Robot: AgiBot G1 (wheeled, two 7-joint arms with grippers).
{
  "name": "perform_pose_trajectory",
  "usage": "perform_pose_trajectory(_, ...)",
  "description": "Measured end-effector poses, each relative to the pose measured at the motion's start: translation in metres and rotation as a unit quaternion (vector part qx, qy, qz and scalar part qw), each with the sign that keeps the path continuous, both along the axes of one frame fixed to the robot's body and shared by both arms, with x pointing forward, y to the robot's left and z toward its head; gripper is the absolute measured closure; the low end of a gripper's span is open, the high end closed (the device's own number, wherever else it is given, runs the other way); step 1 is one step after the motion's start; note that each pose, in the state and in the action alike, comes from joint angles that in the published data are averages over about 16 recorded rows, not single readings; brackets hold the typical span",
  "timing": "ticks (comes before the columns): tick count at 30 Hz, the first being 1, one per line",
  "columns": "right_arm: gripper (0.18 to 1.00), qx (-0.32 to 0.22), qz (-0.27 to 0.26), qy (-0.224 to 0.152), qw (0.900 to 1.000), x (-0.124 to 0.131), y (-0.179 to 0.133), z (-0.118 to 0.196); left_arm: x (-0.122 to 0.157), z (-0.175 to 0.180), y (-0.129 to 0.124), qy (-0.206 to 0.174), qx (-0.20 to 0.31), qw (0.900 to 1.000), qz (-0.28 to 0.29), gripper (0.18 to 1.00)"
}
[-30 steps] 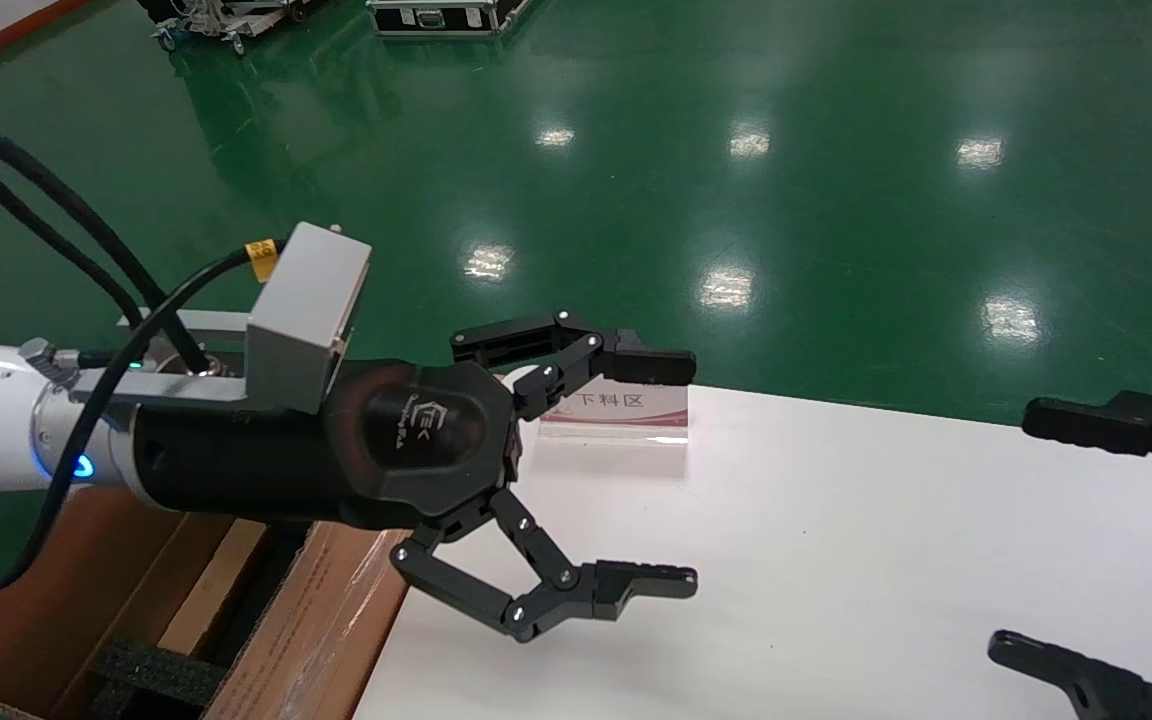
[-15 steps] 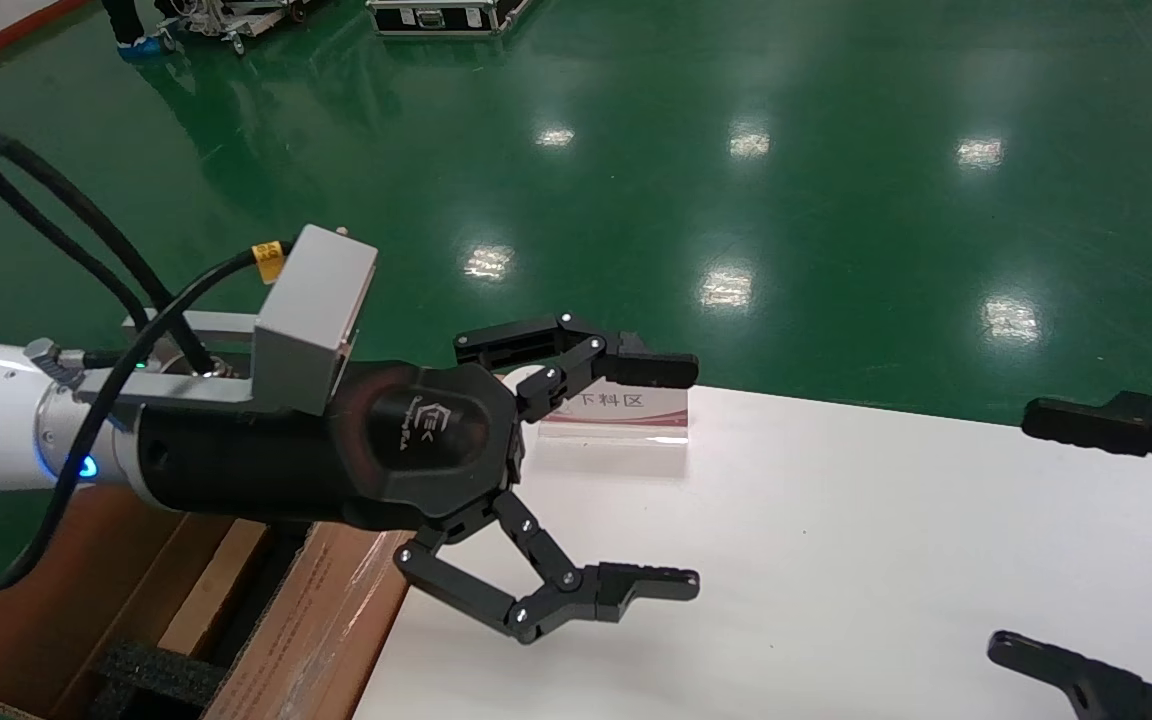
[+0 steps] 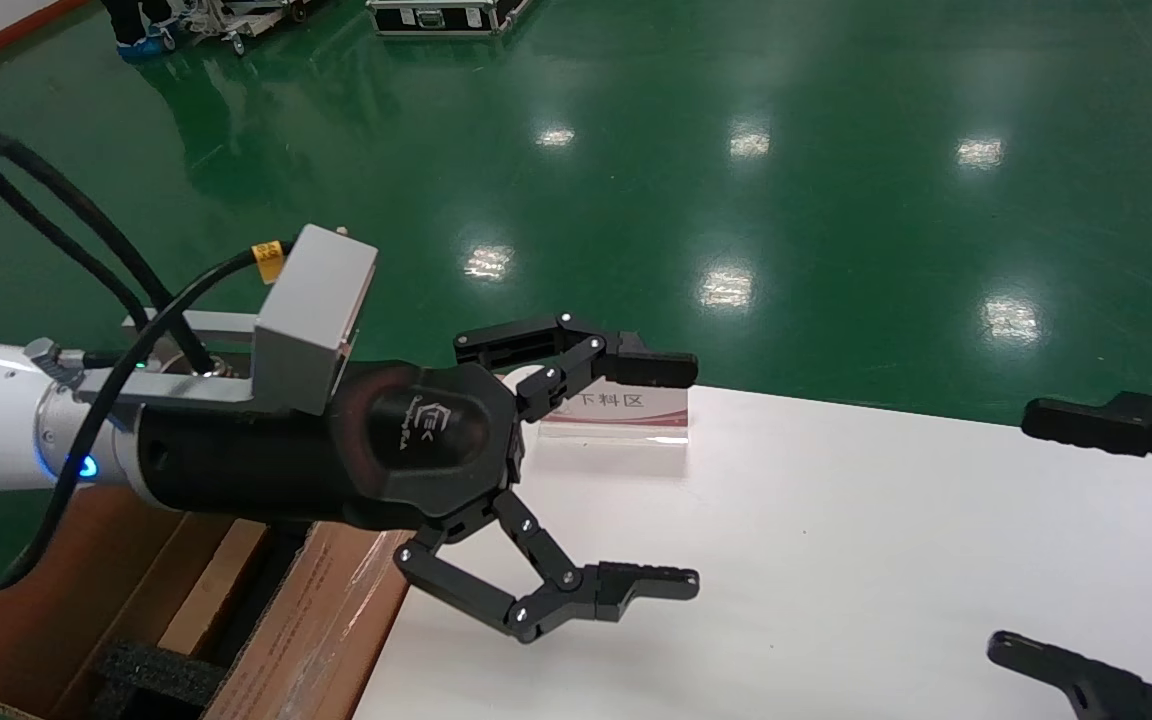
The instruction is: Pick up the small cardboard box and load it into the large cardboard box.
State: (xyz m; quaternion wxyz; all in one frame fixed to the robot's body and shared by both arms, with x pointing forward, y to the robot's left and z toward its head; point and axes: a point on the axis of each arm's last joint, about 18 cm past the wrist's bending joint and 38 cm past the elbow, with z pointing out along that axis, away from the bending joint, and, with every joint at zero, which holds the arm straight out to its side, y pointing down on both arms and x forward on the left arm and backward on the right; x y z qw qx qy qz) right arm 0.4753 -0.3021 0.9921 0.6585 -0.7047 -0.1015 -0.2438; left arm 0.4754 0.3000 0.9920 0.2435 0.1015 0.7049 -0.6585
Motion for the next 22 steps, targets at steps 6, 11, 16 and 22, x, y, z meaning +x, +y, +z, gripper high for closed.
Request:
perform_pose_trajectory(6,0.178,0.0,0.0,0.0,1.0,0.0,0.0,0.0,0.0,0.0,0.0,0.0,0.0,1.0,0.0,0.184)
perform_pose_trajectory(11,0.178,0.0,0.0,0.0,1.0,0.0,0.0,0.0,0.0,0.0,0.0001,0.0,0.0,1.0,0.0,0.184)
perform_pose_trajectory(16,0.178,0.0,0.0,0.0,1.0,0.0,0.0,0.0,0.0,0.0001,0.0001,0.0,0.0,1.0,0.0,0.184)
perform_pose_trajectory(22,0.178,0.0,0.0,0.0,1.0,0.0,0.0,0.0,0.0,0.0001,0.0001,0.0,0.0,1.0,0.0,0.184)
